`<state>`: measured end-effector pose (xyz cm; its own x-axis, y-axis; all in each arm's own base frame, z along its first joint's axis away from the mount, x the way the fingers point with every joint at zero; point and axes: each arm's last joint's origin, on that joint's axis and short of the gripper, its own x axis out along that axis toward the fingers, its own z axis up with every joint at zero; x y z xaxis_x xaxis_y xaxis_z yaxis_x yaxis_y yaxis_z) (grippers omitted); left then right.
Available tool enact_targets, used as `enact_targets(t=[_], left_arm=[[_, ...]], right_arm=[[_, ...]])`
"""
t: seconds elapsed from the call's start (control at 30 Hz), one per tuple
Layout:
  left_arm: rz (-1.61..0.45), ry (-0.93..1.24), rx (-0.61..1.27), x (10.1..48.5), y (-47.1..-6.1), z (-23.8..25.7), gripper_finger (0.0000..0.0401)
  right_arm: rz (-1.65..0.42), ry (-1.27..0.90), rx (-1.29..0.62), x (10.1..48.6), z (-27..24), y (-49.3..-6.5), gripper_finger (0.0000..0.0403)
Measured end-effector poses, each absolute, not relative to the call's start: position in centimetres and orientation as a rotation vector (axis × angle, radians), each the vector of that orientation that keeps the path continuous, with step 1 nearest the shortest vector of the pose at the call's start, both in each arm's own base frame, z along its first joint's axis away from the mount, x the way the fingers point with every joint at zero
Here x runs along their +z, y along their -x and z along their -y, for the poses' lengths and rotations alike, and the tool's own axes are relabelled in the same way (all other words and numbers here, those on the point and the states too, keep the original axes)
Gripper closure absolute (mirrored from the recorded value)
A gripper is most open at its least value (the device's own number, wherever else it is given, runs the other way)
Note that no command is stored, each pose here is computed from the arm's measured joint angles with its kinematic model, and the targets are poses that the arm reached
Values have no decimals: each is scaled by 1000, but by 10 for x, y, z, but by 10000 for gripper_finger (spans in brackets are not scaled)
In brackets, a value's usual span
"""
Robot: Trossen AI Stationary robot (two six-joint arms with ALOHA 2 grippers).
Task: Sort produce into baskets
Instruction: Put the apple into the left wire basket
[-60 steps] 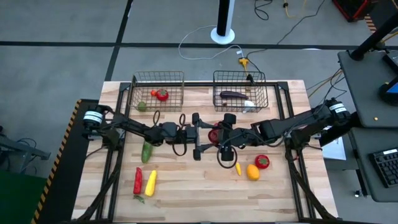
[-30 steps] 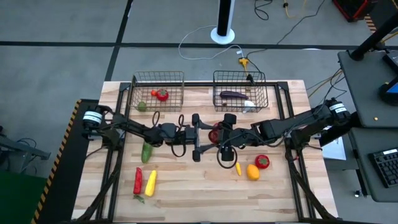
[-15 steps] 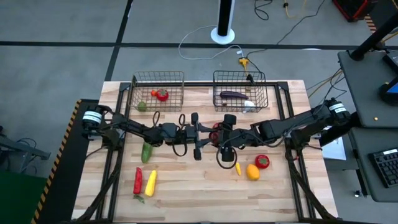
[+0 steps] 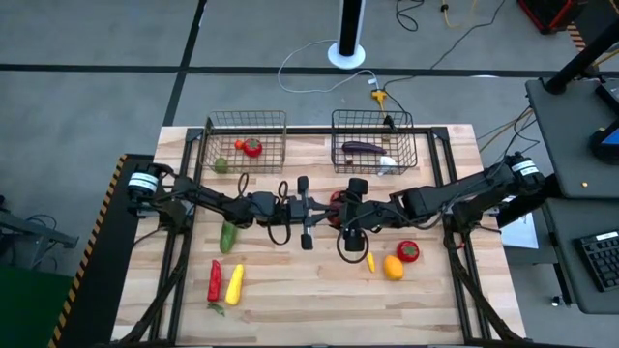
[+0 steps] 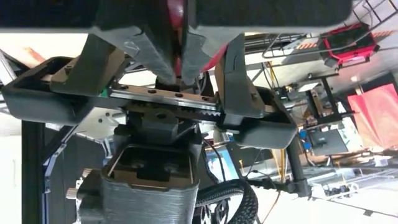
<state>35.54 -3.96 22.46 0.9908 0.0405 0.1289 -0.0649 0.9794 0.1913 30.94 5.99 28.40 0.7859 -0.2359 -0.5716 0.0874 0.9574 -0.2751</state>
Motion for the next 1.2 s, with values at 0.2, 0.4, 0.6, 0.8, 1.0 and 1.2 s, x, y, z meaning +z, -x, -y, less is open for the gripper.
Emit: enact_targets(t=[0.2,0.4,0.6,0.8,1.0,1.2], left_arm=[[124,-208,54,225,-355,40,400],[101,-211,55,221,-356,40,401],[106,-207,56,222,-356,40,401],[74,-208,107,223,-354,38,401],[14,-212,158,237,-345,28,401],[-47,-224,212,247,-336,21,401]], right_arm=[[-642,240,-177,284,-60,-310,90],[-623,232,-184,286,-60,-310,67],[-628,230,-184,285,-60,-310,73],[-630,229,-182,287,-59,-308,76],[-608,225,-202,294,-56,-303,72],[-593,225,-219,298,-55,-301,79]])
